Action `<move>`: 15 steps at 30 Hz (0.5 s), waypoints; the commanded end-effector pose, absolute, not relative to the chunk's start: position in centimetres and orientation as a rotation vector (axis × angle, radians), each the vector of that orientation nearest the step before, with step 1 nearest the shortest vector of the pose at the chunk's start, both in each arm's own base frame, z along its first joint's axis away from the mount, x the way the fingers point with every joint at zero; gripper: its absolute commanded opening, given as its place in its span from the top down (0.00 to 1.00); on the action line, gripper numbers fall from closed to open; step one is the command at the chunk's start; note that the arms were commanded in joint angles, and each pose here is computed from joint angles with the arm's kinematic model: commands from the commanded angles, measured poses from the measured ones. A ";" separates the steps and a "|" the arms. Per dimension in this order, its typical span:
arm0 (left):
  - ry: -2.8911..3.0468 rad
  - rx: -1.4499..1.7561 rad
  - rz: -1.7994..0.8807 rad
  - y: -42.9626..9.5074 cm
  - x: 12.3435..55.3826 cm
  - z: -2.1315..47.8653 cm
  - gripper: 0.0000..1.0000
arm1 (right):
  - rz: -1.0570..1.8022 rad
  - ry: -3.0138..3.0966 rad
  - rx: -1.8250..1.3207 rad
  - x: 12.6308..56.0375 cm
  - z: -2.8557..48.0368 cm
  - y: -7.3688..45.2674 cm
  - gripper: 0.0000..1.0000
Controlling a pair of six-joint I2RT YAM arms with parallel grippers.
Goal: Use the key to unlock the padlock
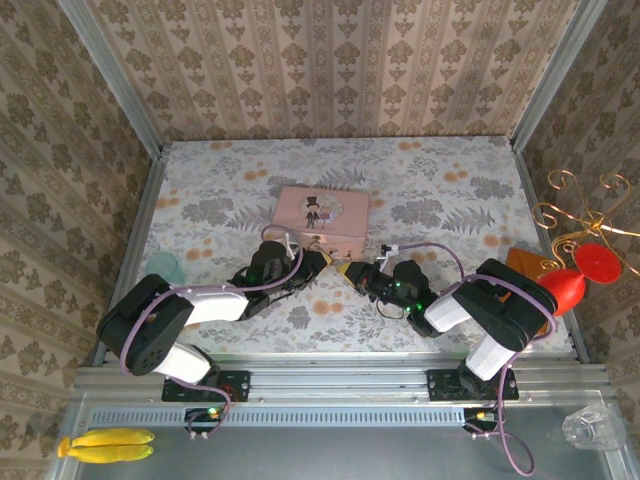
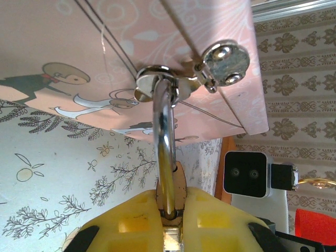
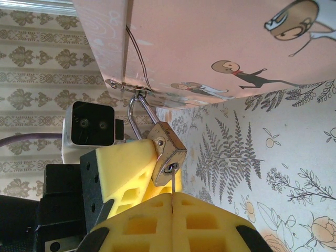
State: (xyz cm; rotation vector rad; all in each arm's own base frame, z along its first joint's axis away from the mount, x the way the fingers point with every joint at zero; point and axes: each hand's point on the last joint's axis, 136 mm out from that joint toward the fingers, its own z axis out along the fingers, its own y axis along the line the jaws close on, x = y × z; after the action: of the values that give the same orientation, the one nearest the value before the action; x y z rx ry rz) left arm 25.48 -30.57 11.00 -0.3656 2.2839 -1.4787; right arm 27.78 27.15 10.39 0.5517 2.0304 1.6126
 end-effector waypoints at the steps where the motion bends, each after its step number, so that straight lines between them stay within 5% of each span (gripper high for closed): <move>1: 2.116 -0.246 -1.647 -32.6 25.2 16.2 1.00 | 1.629 1.957 0.552 28.4 11.9 26.9 1.00; 15: 2.102 -0.270 -1.667 -32.6 25.3 16.2 1.00 | 1.642 1.939 0.552 28.5 12.5 26.9 1.00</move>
State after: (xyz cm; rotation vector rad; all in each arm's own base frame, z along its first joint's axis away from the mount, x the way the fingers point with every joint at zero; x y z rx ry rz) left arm 25.73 -30.77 11.60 -0.4004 2.2509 -1.4995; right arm 27.88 27.06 10.57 0.5537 2.0209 1.6136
